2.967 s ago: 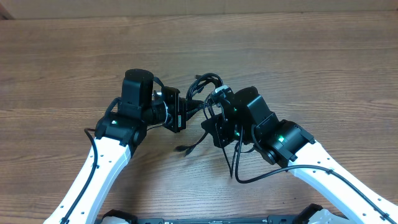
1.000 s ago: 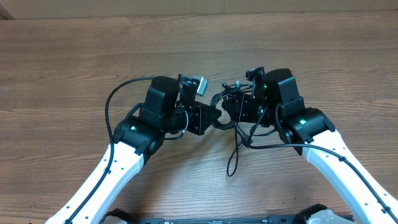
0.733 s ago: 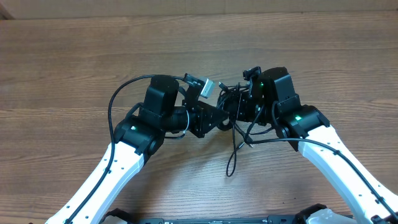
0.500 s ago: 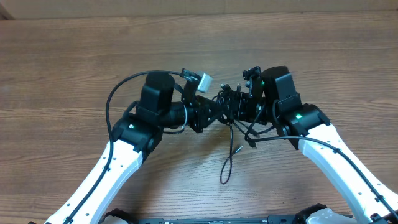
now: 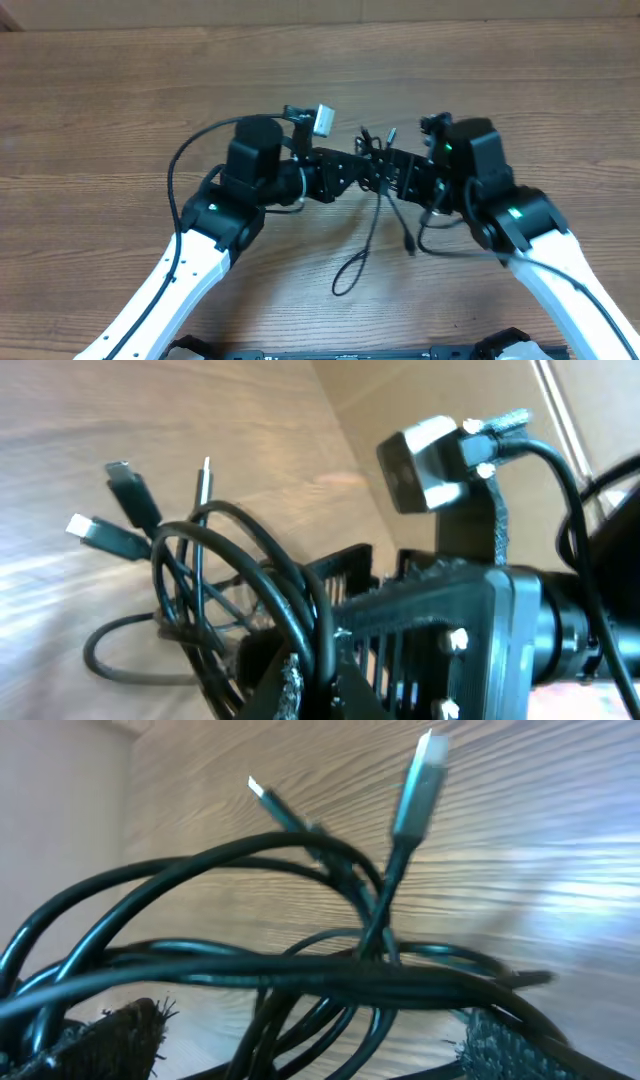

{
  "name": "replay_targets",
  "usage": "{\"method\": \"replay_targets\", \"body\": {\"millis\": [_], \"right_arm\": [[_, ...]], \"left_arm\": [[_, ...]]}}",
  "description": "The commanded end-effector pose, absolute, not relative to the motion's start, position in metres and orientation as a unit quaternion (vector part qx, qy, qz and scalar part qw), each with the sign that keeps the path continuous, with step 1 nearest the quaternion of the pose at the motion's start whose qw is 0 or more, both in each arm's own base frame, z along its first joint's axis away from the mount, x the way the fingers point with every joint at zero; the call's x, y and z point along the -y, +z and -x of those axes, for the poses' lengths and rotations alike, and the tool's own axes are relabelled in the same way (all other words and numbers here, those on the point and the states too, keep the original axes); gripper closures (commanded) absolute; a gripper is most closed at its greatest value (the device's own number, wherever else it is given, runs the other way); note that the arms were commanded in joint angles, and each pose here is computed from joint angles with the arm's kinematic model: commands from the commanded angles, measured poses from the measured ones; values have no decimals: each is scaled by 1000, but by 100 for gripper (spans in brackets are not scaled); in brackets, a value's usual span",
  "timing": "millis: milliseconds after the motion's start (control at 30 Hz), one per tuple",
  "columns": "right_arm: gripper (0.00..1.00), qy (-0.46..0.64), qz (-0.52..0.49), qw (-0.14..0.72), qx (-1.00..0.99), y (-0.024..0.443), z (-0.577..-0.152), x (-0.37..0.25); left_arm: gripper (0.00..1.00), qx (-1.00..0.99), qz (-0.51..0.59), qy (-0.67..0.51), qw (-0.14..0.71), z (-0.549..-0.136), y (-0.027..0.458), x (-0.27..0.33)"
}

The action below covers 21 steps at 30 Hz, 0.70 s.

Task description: Untangle cables

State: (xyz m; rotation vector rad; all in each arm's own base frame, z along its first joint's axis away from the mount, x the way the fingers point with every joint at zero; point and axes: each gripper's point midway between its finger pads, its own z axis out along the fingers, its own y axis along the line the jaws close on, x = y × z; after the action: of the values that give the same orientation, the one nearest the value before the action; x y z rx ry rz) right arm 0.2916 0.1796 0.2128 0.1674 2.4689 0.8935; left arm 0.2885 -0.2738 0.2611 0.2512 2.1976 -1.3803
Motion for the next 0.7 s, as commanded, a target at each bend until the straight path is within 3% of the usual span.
{"method": "replay_targets", "body": {"millis": [0,233,333,500,667], "right_arm": [[0,278,-113,365,-881,260,-292,-131],[0,300,-107,432,-844,307,-252,-111],[0,316,-111,432,-838,313,-239,-110],[0,345,-169,337,-859,284,-220,-117],[0,389,-134,231,-882,250,-202,-148]], "left_arm": [[96,-836,25,-494,238,-301,250,262],[96,-843,115,-479,215,-308,239,252],[96,-837,219,-469,178,-312,228,242],[96,-796,401,-440,113,-313,207,223],[96,-727,526,-436,68,-317,202,215]]}}
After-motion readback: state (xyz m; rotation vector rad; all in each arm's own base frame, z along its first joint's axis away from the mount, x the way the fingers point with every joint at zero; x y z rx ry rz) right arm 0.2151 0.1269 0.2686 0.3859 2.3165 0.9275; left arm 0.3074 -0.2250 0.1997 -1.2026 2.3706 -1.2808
